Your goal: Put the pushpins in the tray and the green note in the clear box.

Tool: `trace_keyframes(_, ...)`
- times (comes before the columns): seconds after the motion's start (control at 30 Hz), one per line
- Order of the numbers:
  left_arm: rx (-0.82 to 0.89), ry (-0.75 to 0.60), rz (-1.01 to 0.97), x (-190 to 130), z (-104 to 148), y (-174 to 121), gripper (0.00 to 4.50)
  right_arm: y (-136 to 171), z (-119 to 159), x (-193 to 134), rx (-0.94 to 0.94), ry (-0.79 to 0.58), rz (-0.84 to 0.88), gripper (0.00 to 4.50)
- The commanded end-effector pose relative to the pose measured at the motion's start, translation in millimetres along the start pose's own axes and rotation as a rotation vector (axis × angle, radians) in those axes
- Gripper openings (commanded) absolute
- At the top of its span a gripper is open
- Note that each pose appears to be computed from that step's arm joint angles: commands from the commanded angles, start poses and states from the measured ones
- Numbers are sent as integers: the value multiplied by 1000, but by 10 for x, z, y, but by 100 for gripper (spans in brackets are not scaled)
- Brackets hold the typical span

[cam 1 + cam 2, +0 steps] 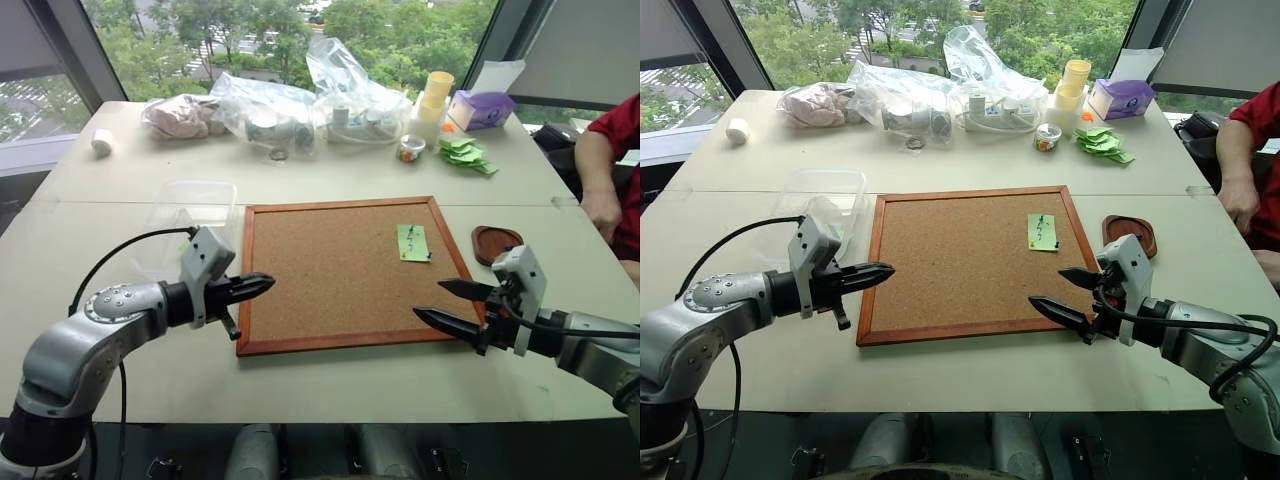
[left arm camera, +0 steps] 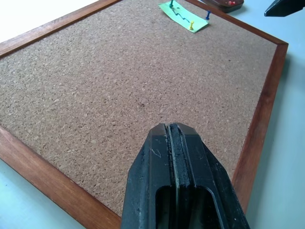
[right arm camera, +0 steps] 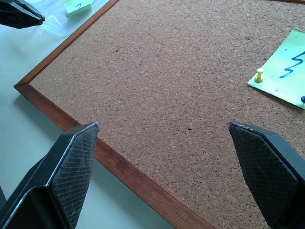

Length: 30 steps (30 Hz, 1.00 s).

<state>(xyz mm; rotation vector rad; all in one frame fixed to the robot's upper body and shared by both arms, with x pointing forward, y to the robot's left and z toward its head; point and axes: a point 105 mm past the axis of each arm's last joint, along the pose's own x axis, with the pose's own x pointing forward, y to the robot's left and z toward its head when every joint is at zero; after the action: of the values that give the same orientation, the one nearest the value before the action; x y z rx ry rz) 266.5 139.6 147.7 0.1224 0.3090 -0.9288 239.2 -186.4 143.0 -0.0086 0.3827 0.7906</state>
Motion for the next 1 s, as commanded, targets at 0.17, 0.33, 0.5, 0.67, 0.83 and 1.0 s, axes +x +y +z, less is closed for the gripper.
trace_keyframes(0.17, 29, -27, -33, 20, 121, 0, 3, 38, 79, -21, -50, -23, -14, 450)
trace_keyframes(0.33, 30, -20, -54, 49, 97, -43, 3, 14, 76, -12, -72, -9, -44, 450)
trace_keyframes(0.5, 34, -30, -60, 79, 121, -48, 3, 20, 121, -3, -66, -43, -57, 450)
trace_keyframes(0.67, 37, -41, -59, 102, 153, -54, 3, 12, 110, 0, -60, -41, -62, 450)
trace_keyframes(0.83, 102, -86, -71, 322, 387, -18, 3, -114, 223, 27, -64, -72, -96, 450)
trace_keyframes(1.0, 155, -12, -130, 719, 303, 13, 3, -358, 397, 148, -105, -109, -175, 450)
